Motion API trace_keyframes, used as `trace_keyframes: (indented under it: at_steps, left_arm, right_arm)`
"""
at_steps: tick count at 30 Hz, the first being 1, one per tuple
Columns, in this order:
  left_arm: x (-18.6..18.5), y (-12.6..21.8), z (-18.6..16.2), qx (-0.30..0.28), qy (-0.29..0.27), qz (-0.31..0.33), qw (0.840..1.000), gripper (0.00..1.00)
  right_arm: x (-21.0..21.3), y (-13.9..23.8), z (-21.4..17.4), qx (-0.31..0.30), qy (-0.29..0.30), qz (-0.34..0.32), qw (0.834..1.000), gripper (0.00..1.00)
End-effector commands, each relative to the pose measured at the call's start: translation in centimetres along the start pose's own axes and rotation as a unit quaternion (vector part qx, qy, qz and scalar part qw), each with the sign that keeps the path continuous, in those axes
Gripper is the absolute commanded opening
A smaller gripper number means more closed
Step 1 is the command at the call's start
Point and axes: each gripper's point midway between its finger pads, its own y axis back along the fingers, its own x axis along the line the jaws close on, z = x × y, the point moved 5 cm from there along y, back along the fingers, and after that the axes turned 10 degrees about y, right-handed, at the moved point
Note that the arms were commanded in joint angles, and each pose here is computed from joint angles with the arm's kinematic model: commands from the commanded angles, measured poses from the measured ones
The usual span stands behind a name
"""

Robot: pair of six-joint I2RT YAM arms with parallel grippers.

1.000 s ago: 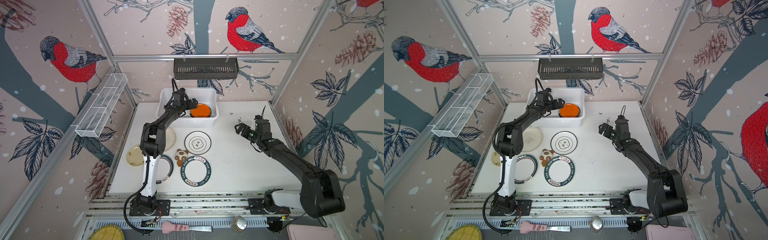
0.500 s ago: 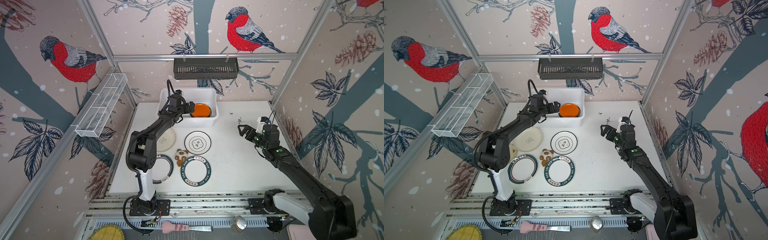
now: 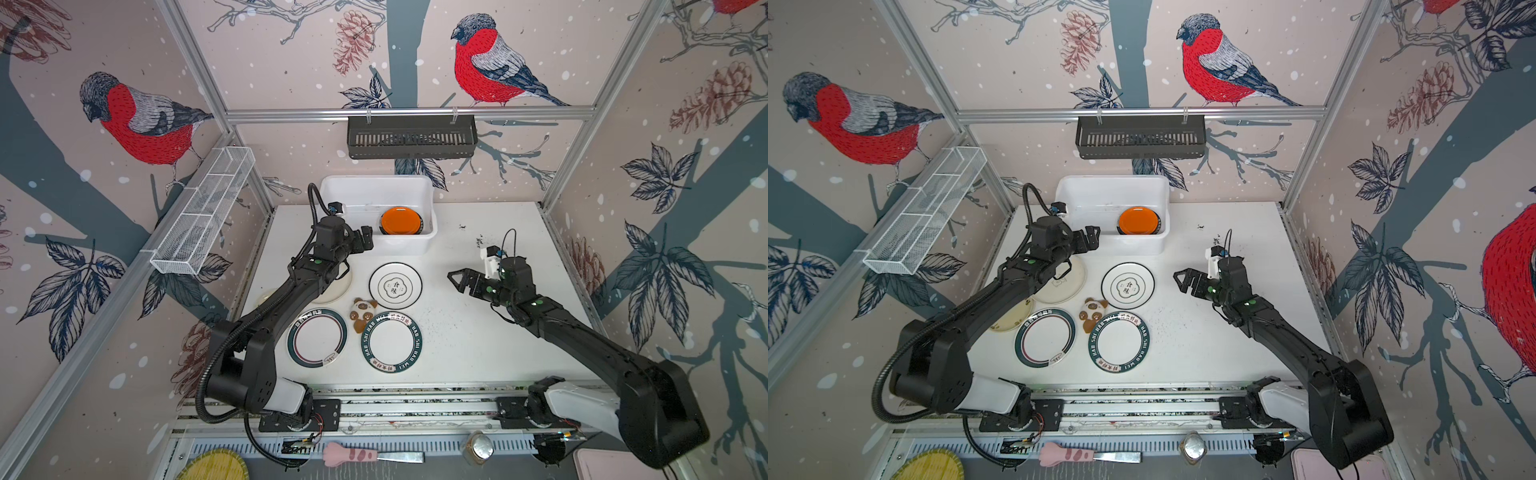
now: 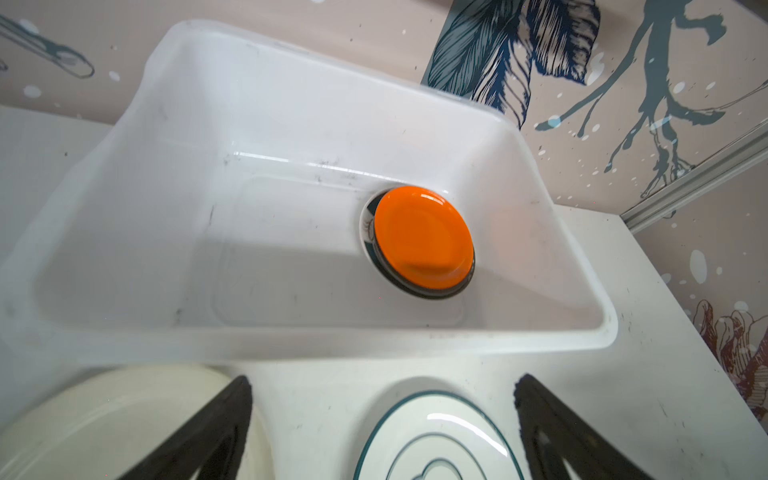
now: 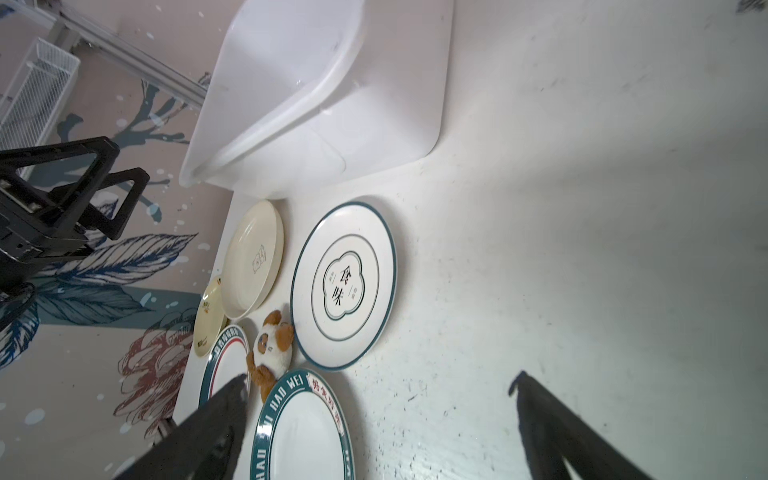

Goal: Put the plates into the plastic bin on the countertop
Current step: 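Raise the left gripper from the bin while the right gripper moves toward the green-rimmed plate, then lower the right gripper onto the rim of the green-rimmed 'HAO SHI HAO WEI' plate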

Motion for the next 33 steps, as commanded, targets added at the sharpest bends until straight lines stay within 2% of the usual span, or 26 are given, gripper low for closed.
trace_keyframes:
  at_steps: [1,8,13,16,21,27,31,33]
  left_arm:
    - [1.3,1.9,-2.2,0.007,0.025,0.005,1.0,0.98]
    - [2.6,7.7,-5.0,-0.003,0.059,-0.027,0.998,0.98]
    - [2.7,10.9,-6.8,0.013,0.086,-0.061,0.994,0.98]
    - [2.8,12.4,-7.5,0.019,0.089,-0.068,0.994,0.98]
    - [2.9,13.6,-8.4,0.02,0.103,-0.091,0.99,0.98]
    - [3.1,13.1,-10.4,0.036,0.133,-0.128,0.982,0.98]
    - [3.7,12.8,-10.8,0.027,0.135,-0.121,0.983,0.98]
    - [3.8,12.8,-10.8,0.02,0.135,-0.123,0.983,0.98]
  right_arm:
    - [1.7,-0.9,0.1,-0.001,0.011,0.038,0.999,1.0]
    - [3.7,-3.1,-3.1,0.037,0.028,0.07,0.996,1.0]
    - [3.3,-4.0,-6.4,0.069,0.075,0.025,0.994,1.0]
    - [2.8,-4.1,-8.4,0.096,0.07,0.026,0.993,0.99]
    - [3.1,-3.9,-10.9,0.126,0.076,0.038,0.988,0.88]
    - [4.2,-3.4,-12.8,0.135,0.081,0.06,0.986,0.79]
    - [4.1,-3.5,-13.3,0.135,0.083,0.059,0.986,0.65]
    - [4.4,-3.4,-13.5,0.13,0.081,0.077,0.985,0.63]
